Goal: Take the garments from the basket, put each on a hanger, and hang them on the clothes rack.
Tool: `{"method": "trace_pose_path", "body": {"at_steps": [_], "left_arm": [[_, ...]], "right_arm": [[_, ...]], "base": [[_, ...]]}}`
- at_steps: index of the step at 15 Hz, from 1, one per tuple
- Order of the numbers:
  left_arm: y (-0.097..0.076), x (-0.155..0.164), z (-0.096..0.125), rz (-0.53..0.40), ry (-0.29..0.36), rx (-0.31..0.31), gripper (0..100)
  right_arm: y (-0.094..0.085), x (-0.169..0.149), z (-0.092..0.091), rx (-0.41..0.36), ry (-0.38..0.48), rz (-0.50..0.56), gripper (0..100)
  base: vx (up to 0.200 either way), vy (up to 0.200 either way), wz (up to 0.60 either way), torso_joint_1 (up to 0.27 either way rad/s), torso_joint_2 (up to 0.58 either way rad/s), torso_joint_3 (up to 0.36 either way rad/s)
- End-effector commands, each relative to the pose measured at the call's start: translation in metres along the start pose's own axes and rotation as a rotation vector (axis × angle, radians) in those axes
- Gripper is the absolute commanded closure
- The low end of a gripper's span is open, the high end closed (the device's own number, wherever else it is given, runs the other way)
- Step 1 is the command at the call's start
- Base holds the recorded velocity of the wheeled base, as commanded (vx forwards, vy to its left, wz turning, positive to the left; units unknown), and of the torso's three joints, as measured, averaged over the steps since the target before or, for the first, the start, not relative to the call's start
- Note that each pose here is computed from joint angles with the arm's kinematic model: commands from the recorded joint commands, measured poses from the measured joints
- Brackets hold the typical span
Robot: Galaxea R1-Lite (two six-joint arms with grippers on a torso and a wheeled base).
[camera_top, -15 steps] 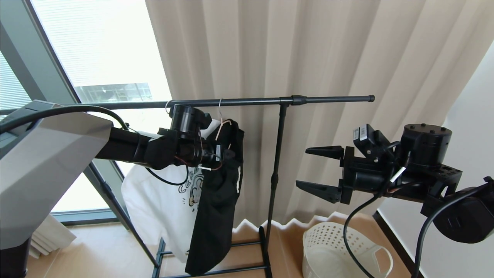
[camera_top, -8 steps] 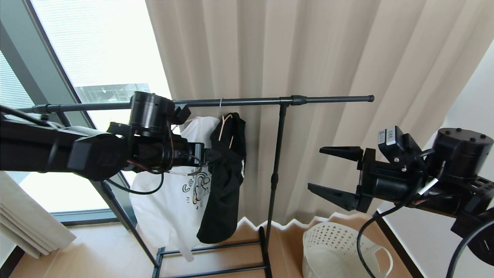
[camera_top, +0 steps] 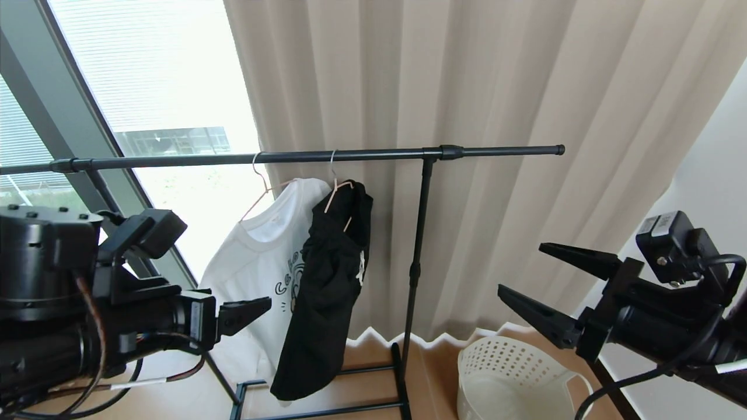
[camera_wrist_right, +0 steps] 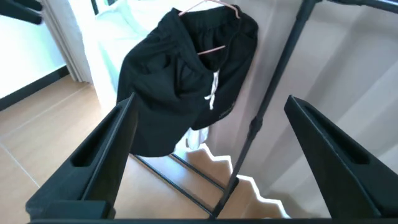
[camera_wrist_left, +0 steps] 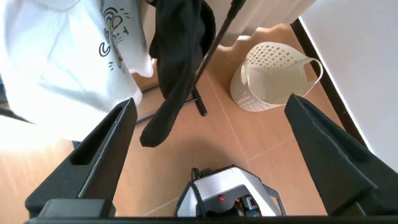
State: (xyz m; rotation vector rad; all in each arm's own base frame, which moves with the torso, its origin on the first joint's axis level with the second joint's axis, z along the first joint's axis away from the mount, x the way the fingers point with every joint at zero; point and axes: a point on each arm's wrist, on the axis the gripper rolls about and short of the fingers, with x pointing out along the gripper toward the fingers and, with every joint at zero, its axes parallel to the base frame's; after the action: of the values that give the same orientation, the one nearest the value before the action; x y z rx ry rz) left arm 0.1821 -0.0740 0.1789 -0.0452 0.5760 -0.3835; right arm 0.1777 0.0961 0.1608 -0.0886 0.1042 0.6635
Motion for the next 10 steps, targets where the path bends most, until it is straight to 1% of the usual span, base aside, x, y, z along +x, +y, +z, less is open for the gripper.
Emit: {"method": "trace_pose_path", "body": {"at_steps": [1, 3, 4, 6, 7, 8, 9, 10], "left_arm": [[0.002, -0.036, -0.027, -0.013, -0.082, 0.000, 0], [0.003, -0.051, -0.040, -0.018, -0.118, 0.003, 0], [0.003, -0.054, -0.044, -0.019, -0.121, 0.004, 0], [0.006, -0.063, -0.068, -0.017, -0.111, 0.009, 0], [0.008, -0.073, -0.085, -0.018, -0.131, 0.015, 0], [0.009, -0.080, -0.094, -0.021, -0.152, 0.019, 0], [0.010, -0.085, -0.103, -0.026, -0.170, 0.020, 0], [0.011, -0.088, -0.112, -0.026, -0.170, 0.020, 0]], "right_arm": [[0.010, -0.027, -0.009, -0.004, 0.002, -0.045, 0], [0.012, -0.044, -0.010, -0.007, -0.019, -0.065, 0], [0.013, -0.047, -0.011, -0.007, -0.019, -0.065, 0], [0.017, -0.056, -0.023, -0.002, 0.016, -0.058, 0], [0.021, -0.070, -0.036, -0.001, 0.037, -0.060, 0], [0.022, -0.081, -0.039, -0.004, 0.023, -0.076, 0], [0.023, -0.093, -0.040, 0.011, 0.018, -0.092, 0], [0.026, -0.113, -0.045, 0.035, 0.038, -0.099, 0]], "base": [[0.000, 0.000, 0.00, 0.000, 0.00, 0.000], [0.000, 0.000, 0.00, 0.000, 0.00, 0.000], [0.000, 0.000, 0.00, 0.000, 0.00, 0.000], [0.000, 0.000, 0.00, 0.000, 0.00, 0.000], [0.000, 0.000, 0.00, 0.000, 0.00, 0.000], [0.000, 0.000, 0.00, 0.000, 0.00, 0.000], [0.000, 0.000, 0.00, 0.000, 0.00, 0.000], [0.000, 0.000, 0.00, 0.000, 0.00, 0.000]]}}
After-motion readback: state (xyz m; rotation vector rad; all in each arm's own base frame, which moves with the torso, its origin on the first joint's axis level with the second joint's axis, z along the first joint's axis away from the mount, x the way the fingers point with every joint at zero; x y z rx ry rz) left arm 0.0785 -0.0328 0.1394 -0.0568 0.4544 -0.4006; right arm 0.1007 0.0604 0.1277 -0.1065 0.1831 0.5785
